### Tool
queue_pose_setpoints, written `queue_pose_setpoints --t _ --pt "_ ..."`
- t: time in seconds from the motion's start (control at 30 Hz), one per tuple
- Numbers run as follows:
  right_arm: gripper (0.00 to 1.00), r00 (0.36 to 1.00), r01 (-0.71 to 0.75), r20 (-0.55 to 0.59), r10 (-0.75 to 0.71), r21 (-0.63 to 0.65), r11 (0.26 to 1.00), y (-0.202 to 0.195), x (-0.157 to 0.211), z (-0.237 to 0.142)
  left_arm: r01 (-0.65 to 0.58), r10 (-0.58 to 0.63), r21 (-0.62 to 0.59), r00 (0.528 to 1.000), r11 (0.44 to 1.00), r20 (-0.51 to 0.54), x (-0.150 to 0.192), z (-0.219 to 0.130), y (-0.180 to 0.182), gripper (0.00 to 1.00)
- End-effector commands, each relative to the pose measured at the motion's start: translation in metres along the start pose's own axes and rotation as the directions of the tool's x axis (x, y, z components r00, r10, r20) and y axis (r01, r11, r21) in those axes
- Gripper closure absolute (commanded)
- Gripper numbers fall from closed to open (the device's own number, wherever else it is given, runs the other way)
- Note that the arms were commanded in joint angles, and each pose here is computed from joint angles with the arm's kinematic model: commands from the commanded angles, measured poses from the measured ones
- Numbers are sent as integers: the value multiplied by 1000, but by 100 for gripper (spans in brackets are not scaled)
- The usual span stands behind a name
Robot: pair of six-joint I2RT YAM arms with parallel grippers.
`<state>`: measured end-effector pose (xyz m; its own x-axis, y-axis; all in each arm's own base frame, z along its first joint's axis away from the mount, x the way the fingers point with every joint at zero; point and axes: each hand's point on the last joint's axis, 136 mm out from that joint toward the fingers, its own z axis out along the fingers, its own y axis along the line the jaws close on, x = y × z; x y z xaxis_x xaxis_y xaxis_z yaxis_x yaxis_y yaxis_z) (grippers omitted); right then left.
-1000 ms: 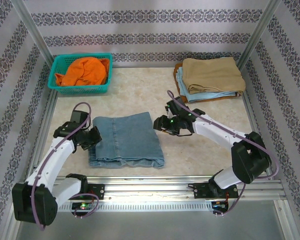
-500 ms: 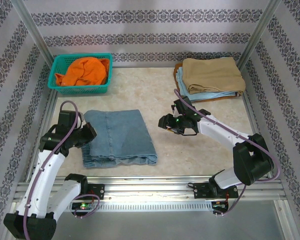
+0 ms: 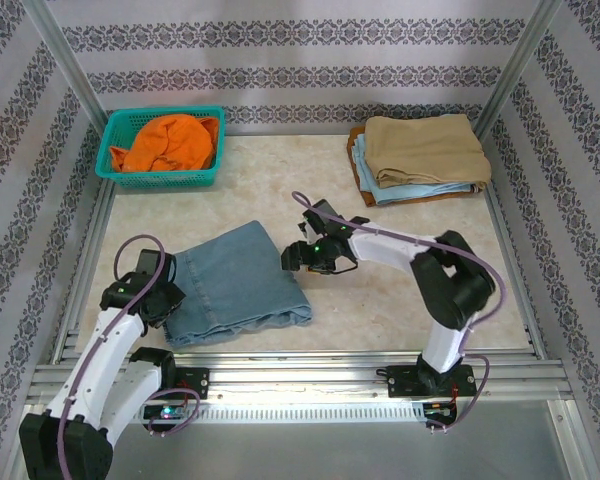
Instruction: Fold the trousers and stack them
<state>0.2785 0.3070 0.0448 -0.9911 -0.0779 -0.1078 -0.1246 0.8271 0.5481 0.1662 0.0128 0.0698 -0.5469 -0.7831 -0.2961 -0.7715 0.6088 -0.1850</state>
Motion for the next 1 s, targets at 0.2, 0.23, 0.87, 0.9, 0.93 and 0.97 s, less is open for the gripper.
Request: queue_pose_setpoints --t 0.2,0.23,0.87,0.9,0.93,0.97 --pt "33 989 120 -66 -133 -177 977 33 7 25 160 -159 -87 987 983 20 9 28 26 69" --pt "33 988 121 -70 -137 -199 972 36 9 26 161 -160 -87 987 983 20 9 30 27 64" --pt "100 989 -131 66 136 -65 989 -46 -12 -9 -144 166 167 978 975 -128 27 68 -81 59" --pt "100 984 -159 77 162 -38 986 -62 -10 -15 -168 194 191 973 967 -126 30 71 -95 60" --pt "100 979 -177 95 178 -18 984 -74 -10 -23 -198 227 220 966 955 -119 34 73 -112 60" --pt "100 975 -198 102 196 6 980 -86 -7 -30 -231 263 236 958 944 -115 38 75 -126 60"
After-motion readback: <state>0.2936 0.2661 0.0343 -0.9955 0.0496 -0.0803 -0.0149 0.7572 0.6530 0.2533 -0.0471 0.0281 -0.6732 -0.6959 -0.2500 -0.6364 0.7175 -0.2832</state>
